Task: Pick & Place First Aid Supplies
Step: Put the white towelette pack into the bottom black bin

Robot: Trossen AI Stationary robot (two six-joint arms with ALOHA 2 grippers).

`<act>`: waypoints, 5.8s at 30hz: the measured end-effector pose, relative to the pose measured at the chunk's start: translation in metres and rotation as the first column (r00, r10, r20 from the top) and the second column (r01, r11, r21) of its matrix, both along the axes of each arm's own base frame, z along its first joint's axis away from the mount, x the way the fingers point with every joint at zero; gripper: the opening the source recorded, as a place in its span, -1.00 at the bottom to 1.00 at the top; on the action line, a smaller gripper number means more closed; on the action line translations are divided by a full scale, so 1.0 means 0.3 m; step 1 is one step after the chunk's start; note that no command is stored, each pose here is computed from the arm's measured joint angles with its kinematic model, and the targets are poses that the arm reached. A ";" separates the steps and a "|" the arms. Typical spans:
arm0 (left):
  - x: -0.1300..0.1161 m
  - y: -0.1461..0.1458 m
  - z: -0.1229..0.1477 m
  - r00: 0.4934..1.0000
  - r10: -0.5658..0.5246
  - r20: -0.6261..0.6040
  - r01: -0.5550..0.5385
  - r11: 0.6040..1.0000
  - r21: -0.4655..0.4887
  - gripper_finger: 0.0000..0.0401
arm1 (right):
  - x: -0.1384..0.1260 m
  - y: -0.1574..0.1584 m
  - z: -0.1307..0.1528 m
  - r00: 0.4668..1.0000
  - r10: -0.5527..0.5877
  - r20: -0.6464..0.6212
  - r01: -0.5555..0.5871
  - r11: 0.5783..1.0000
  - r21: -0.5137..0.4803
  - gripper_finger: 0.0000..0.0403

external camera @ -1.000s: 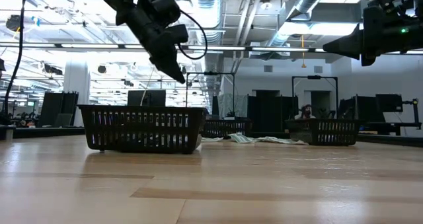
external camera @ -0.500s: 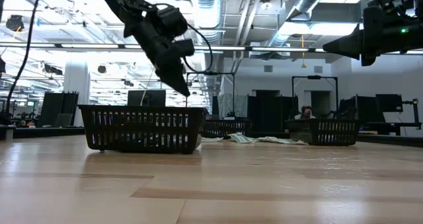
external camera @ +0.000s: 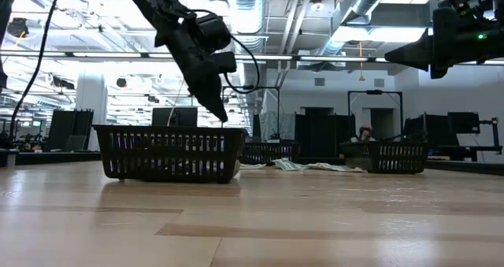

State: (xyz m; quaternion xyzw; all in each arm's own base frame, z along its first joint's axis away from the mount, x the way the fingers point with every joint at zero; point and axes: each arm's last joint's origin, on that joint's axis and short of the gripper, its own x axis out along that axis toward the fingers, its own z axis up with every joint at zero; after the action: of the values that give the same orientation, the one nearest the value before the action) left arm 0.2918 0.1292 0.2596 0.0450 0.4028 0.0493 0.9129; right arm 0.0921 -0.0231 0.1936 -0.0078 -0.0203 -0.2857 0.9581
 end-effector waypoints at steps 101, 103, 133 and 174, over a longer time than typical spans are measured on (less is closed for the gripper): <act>0.209 -0.011 -0.172 0.918 -0.054 -0.392 0.123 0.980 0.153 -0.97 | 0.000 0.000 0.000 1.000 0.000 0.000 0.000 1.000 0.000 -0.96; 0.204 -0.012 -0.154 0.922 -0.053 -0.383 0.126 0.978 0.168 -0.97 | 0.000 0.000 0.000 1.000 0.000 0.000 0.000 1.000 0.000 -0.96; 0.022 -0.320 0.233 0.986 -0.141 -0.084 0.152 0.978 0.144 -0.98 | 0.000 0.000 0.000 1.000 0.000 0.000 0.000 1.000 0.000 -0.96; -0.104 -0.754 -0.019 0.987 0.158 -0.042 -0.163 0.938 -0.307 -0.93 | 0.000 0.000 0.000 1.000 0.000 0.000 0.000 1.000 0.000 -0.96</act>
State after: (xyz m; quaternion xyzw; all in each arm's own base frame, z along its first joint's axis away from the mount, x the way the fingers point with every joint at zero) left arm 0.2607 -0.0968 0.2539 -0.1309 0.4155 0.0594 0.8982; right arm 0.0921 -0.0231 0.1936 -0.0077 -0.0203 -0.2857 0.9581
